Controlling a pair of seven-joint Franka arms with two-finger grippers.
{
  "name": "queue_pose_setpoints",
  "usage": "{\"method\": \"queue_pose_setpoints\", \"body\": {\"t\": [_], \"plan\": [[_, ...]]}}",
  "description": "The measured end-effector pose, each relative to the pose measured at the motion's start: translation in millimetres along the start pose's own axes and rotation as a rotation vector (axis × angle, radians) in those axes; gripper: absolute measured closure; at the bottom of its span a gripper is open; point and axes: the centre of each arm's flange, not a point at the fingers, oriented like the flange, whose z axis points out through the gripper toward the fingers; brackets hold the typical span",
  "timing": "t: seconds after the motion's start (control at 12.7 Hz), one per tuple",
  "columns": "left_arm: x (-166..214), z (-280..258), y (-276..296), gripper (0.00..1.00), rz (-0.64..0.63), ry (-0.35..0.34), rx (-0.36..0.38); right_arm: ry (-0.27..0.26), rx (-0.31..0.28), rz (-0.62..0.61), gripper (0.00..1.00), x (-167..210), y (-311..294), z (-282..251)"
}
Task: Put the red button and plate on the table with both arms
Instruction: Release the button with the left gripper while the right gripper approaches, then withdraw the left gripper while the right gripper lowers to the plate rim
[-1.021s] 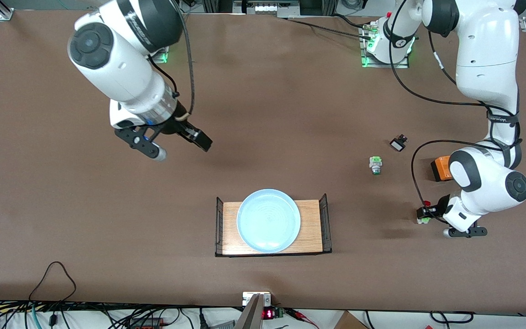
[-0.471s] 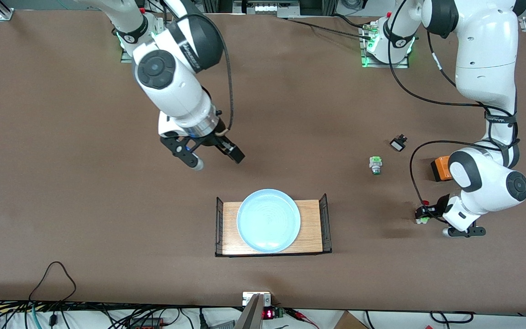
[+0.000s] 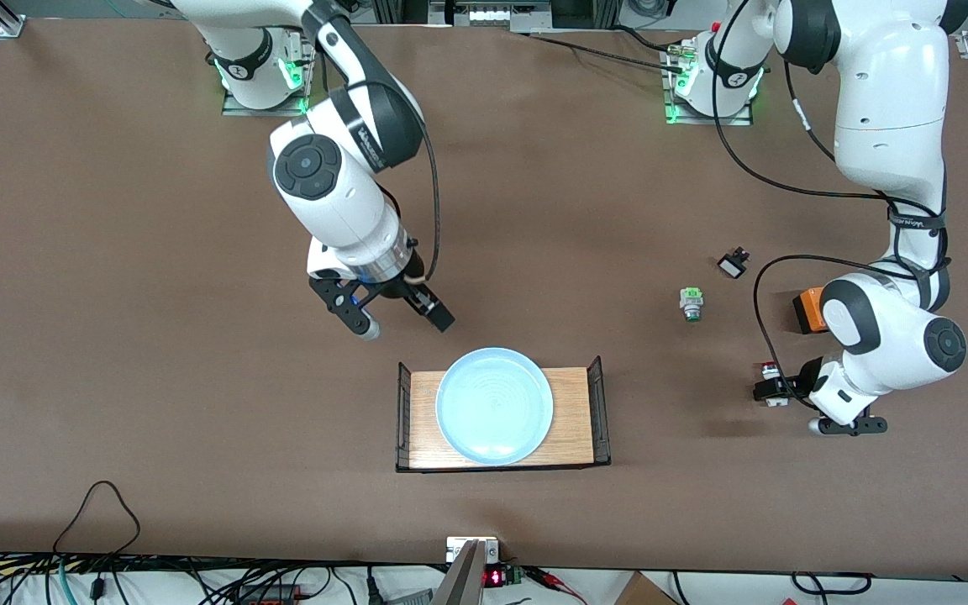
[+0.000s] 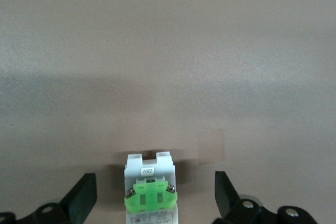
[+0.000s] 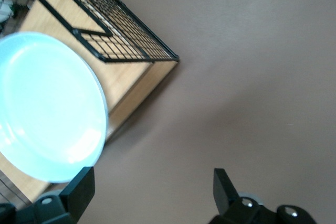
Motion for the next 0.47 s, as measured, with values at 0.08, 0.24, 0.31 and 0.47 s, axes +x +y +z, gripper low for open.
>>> {"method": "queue_pose_setpoints", "body": {"t": [0.08, 0.24, 0.31, 0.47], "plan": [[1, -10, -2, 0.0, 0.0, -0.007, -0.001, 0.002, 0.003, 0.014, 0.0, 1, 0, 7], [5, -47, -5, 0.0, 0.008, -0.012, 0.006, 0.003, -0.001, 0.025, 0.0, 2, 1, 17], [7, -71, -4, 0.0, 0.0, -0.004, 0.012, 0.003, -0.002, 0.027, 0.0, 2, 1, 19], [8, -119, 6, 0.0, -0.051, 0.009, 0.025, 0.003, -0.004, 0.028, 0.0, 2, 1, 22]]}}
